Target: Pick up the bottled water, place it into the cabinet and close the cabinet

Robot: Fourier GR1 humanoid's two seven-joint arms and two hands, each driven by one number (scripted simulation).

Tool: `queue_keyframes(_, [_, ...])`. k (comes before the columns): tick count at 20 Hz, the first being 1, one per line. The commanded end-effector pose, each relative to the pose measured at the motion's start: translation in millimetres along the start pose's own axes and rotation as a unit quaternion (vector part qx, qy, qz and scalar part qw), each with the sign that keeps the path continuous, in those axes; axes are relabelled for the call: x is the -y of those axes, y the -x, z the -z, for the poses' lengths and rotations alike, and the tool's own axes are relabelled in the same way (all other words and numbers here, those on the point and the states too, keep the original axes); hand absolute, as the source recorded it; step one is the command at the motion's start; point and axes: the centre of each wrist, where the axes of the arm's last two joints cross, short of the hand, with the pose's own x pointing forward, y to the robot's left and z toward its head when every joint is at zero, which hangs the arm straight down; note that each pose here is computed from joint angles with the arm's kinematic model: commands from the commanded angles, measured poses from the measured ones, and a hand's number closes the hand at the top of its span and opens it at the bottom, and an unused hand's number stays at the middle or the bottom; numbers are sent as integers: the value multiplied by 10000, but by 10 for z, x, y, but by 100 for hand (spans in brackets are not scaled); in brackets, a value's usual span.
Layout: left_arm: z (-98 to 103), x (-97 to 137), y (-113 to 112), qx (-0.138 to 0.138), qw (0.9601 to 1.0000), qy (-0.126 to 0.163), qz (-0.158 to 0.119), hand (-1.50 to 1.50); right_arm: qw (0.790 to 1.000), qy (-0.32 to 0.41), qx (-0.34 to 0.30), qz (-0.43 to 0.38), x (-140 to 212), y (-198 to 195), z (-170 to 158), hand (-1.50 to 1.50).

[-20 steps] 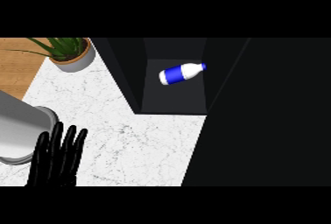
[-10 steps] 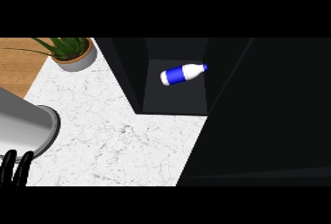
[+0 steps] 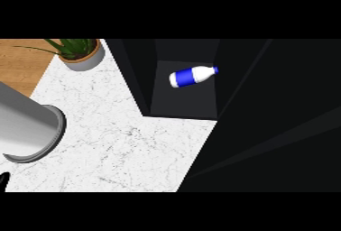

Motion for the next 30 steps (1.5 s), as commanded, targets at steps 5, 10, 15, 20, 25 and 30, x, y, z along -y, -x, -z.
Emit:
queue_keyframes(5, [-149, -214, -214, 40, 9999, 34, -108, -150, 9937, -367, 39, 1060, -390, -44, 696, 150])
queue_keyframes(10, [-206, -364, -358, 72, 9999, 20, -137, -150, 9927, -246, -60, 1183, -340, -130, 1121, 150])
queue_keyframes(15, [-234, -534, -515, 207, 9997, -132, 5, -150, 9890, -49, 13, 1477, 15, -182, 1505, 150])
queue_keyframes(20, [-395, -678, -612, 131, 9998, -163, -76, -150, 9821, 96, 91, 1880, 421, -147, 1845, 150])
queue_keyframes(25, [-354, -691, -691, 204, 9996, -149, -89, -150, 9832, 60, -81, 1822, 644, 49, 2113, 150])
queue_keyframes(30, [-553, -801, -683, 235, 9993, -253, -132, -150, 9840, -78, -196, 1768, 968, -7, 2387, 150])
